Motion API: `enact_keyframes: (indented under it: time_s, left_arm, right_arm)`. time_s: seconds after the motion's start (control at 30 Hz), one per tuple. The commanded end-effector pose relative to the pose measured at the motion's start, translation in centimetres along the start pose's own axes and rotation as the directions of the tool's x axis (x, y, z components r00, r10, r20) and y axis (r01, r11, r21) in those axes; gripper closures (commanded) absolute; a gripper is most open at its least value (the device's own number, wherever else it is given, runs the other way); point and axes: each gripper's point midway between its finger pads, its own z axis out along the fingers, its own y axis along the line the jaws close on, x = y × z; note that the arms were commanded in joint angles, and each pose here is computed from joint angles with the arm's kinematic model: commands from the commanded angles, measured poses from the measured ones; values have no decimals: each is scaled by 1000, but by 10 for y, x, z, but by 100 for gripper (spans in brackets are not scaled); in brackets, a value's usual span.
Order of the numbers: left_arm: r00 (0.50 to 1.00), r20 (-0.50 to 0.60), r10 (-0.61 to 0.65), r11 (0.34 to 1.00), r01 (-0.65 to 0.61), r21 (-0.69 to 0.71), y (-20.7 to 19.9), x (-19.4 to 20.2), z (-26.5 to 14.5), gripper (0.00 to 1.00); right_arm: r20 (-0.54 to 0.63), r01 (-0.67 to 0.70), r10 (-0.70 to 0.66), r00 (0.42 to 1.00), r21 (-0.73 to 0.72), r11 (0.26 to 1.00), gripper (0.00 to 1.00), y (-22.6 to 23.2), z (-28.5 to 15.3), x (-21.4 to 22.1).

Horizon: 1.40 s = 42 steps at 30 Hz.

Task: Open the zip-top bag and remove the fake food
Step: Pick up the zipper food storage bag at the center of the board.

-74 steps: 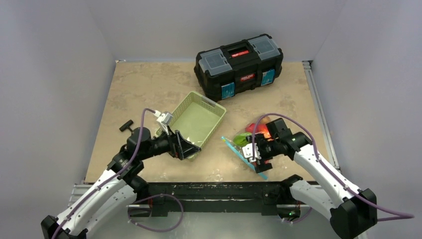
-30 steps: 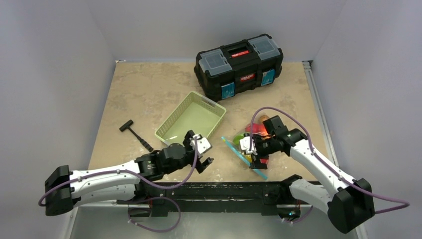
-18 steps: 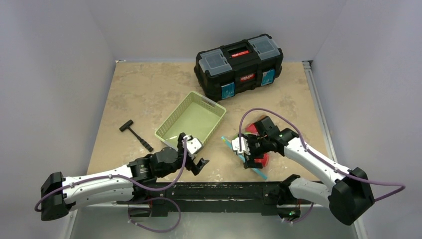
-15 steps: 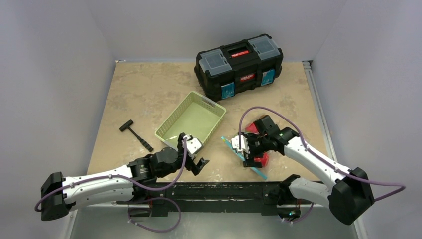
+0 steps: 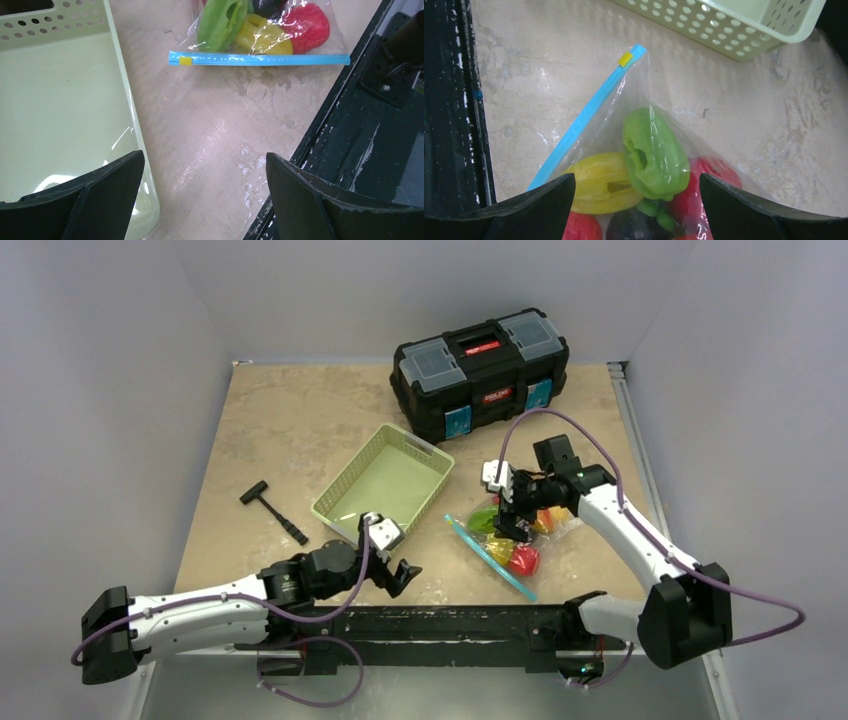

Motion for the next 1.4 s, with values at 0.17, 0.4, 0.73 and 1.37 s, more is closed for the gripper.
enact_keyframes:
  time_s: [0.17,0.4,0.73,1.37]
  left_arm:
    - [961,125,-245,969,241,51,-14,-31,2,0]
    - [887,166,-431,902,415,122,-26,-53,11,0]
    - [596,130,-792,610,765,207,-35,-49,49,6]
    - [442,190,-877,470,872,137,-25,-47,107,23]
  right_arm:
    - [-31,-62,62,998,10,998,9,-16,14,9]
    - [-36,-115,117,992,56,992,23,-34,20,8]
    - [27,-127,125,992,86,988,100,-38,12,-10]
    - [237,15,13,971,-119,993,100,18,-14,-60]
